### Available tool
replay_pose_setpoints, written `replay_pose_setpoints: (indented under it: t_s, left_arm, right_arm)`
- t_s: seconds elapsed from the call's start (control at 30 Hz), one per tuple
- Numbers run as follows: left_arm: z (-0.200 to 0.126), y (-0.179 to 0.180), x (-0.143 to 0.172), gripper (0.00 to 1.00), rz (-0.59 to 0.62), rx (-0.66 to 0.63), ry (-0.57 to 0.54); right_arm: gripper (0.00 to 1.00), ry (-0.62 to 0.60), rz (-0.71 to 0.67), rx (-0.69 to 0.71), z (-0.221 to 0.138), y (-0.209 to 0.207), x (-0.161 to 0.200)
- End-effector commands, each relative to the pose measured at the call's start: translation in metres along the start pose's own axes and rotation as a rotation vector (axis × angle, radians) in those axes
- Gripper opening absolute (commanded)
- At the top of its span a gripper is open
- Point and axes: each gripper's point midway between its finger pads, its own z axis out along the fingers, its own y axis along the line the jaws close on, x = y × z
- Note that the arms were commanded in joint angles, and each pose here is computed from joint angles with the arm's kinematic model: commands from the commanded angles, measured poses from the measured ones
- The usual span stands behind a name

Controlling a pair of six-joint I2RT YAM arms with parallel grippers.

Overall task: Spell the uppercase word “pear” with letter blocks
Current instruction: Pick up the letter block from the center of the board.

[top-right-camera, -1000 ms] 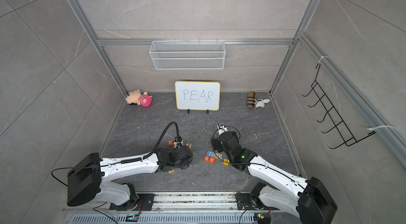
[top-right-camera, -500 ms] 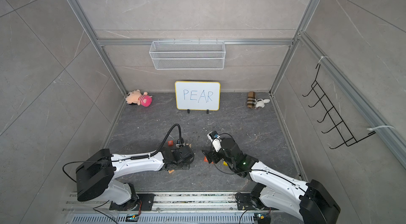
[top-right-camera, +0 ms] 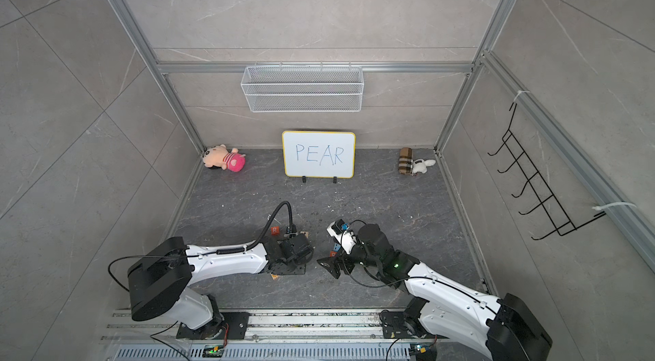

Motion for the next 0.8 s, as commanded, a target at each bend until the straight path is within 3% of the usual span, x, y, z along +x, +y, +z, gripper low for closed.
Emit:
replay_pose_setpoints:
  t_s: [0.0, 0.77]
  left_arm:
    - [0.005, 0.001, 0.003, 0.46, -0.011, -0.001, 0.022]
    - [0.000, 0.003, 0.001, 0.26, -0.017, -0.024, 0.025]
  right_arm:
    - [0.99, 0.025, -0.004, -0.007, 0.003, 0.001, 0.005]
    - [0.99, 0.038, -0.035, 0.084, 0.008, -0.016, -0.001]
